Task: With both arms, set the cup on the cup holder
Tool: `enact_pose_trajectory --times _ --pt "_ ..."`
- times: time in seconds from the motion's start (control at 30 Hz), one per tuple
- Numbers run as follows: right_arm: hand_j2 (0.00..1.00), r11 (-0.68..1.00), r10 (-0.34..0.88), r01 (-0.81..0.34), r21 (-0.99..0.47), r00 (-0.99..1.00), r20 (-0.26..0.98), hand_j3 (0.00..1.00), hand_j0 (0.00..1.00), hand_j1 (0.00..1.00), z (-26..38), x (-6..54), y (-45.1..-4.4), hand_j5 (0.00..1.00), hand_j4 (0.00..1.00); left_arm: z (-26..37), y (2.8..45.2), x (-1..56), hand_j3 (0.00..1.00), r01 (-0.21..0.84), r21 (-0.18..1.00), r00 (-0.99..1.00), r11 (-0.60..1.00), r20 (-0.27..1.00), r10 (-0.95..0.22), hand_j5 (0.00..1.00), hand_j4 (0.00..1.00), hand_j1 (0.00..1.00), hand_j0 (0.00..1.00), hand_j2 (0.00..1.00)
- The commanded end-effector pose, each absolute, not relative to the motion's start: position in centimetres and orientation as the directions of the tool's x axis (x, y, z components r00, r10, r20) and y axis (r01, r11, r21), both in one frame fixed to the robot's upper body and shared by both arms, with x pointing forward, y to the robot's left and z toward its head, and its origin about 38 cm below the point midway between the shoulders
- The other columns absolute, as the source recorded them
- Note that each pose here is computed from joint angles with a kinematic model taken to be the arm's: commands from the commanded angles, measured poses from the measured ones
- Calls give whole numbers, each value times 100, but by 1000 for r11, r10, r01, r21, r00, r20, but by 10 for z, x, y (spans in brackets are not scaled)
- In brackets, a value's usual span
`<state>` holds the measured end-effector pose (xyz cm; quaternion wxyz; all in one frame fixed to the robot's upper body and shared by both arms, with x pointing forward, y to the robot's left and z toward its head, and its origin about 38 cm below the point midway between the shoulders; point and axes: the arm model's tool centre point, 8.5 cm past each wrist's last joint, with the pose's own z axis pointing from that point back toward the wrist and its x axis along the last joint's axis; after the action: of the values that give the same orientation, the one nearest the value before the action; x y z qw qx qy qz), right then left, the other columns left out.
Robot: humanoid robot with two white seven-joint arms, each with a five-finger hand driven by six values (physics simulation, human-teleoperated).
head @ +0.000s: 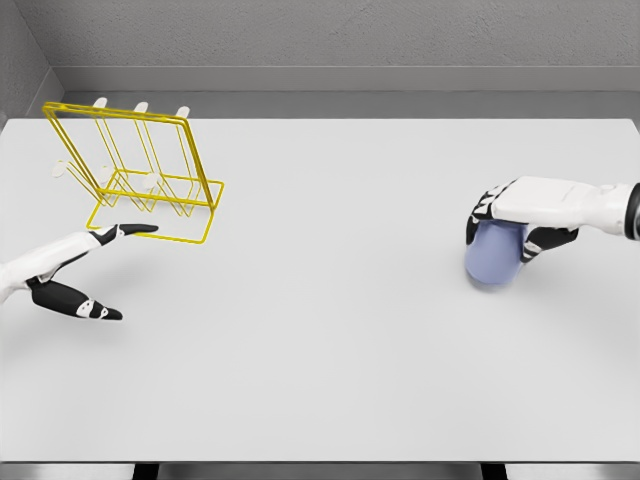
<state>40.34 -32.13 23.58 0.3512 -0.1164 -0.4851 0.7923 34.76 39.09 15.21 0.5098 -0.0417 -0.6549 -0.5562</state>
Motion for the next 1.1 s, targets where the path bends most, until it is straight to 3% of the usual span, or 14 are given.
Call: enact_pose_trajectory --times 0.0,0.4,1.07 --pt "56 -283 656 -428 -858 -739 153 56 56 56 241 401 -316 56 56 153 391 348 100 622 682 -474 384 718 -509 100 100 100 100 100" --pt "56 -283 594 -350 -893 -795 123 56 56 56 263 399 -290 56 56 153 392 348 100 621 684 -474 384 717 -511 100 100 100 100 100" --pt "56 -195 411 -250 -948 -899 152 56 56 56 280 400 -204 56 56 154 393 348 100 620 685 -473 383 715 -514 100 100 100 100 100"
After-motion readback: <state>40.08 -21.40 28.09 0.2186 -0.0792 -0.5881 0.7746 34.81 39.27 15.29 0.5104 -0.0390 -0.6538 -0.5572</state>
